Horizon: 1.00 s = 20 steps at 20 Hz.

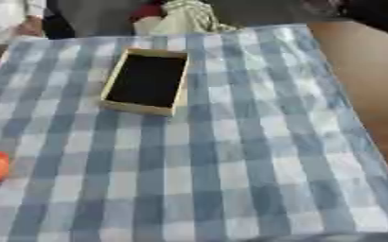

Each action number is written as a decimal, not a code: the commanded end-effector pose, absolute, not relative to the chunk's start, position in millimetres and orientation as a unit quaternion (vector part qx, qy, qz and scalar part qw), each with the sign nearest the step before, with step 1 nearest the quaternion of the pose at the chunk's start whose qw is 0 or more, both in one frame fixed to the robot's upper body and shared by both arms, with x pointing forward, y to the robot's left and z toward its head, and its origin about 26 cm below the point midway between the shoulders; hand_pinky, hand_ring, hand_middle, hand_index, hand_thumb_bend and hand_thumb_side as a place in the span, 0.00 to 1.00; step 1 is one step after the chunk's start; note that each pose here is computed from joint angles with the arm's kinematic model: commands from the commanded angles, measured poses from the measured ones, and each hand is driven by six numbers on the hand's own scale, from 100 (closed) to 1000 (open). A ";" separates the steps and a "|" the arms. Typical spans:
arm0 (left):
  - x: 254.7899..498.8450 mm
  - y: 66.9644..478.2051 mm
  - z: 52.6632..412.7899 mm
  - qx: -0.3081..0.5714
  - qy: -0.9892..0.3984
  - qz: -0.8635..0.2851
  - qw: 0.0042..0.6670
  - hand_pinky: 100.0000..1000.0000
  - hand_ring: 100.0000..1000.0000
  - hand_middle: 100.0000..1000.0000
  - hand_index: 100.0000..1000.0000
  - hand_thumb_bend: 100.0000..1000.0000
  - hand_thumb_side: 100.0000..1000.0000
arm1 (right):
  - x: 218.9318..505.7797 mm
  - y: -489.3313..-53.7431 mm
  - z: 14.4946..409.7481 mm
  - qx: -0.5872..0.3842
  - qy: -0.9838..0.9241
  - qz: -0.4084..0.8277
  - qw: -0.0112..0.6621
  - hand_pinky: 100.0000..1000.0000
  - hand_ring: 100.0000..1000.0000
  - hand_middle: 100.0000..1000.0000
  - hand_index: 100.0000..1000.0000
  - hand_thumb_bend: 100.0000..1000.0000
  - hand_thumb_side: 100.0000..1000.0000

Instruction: Pick up objects on the table and place them in the box.

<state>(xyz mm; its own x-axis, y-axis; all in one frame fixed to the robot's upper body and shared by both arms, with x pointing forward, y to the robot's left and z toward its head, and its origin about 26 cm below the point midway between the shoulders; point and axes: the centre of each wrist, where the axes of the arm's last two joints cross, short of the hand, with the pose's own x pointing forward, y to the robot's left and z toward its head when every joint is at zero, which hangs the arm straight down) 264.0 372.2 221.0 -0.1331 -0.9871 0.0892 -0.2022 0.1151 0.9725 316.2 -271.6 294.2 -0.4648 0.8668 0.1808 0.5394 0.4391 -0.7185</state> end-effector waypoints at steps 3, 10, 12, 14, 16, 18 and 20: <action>262.3 371.5 231.7 0.480 -0.549 -0.502 0.464 0.92 0.85 0.78 0.85 0.81 0.35 | 312.0 -276.1 304.2 -0.451 -0.802 0.294 0.259 0.71 0.71 0.75 0.82 0.26 0.67; 261.4 370.9 226.2 0.455 -0.503 -0.521 0.517 0.93 0.86 0.79 0.86 0.68 0.20 | 312.5 -277.1 303.5 -0.453 -0.802 0.289 0.260 0.71 0.71 0.75 0.82 0.26 0.68; 260.9 371.0 224.2 0.441 -0.496 -0.522 0.536 0.93 0.87 0.80 0.86 0.65 0.17 | 312.8 -277.5 303.2 -0.454 -0.802 0.288 0.260 0.71 0.71 0.75 0.82 0.26 0.68; 260.1 371.4 222.1 0.432 -0.486 -0.523 0.551 0.93 0.88 0.81 0.86 0.61 0.14 | 313.6 -278.0 302.9 -0.454 -0.802 0.288 0.261 0.71 0.71 0.75 0.82 0.26 0.68; 259.4 371.8 219.8 0.425 -0.477 -0.524 0.563 0.94 0.88 0.82 0.86 0.57 0.11 | 314.3 -278.3 302.6 -0.455 -0.801 0.287 0.262 0.71 0.71 0.75 0.82 0.26 0.69; 258.6 372.8 216.6 0.417 -0.466 -0.525 0.577 0.94 0.89 0.83 0.87 0.50 0.08 | 314.7 -278.7 302.3 -0.455 -0.801 0.287 0.262 0.71 0.71 0.75 0.82 0.26 0.69; 258.5 374.1 214.0 0.412 -0.456 -0.526 0.587 0.94 0.89 0.83 0.87 0.45 0.06 | 315.2 -279.0 302.0 -0.456 -0.801 0.286 0.263 0.71 0.71 0.75 0.82 0.26 0.69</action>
<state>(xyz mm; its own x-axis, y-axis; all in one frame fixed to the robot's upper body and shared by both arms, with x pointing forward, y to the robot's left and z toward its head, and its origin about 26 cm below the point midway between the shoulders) 258.8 372.5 204.5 0.0283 -0.9909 0.1316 0.2413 0.1345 0.9611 317.4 -274.4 292.9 -0.4562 0.8702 0.1862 0.5523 0.4409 -0.7075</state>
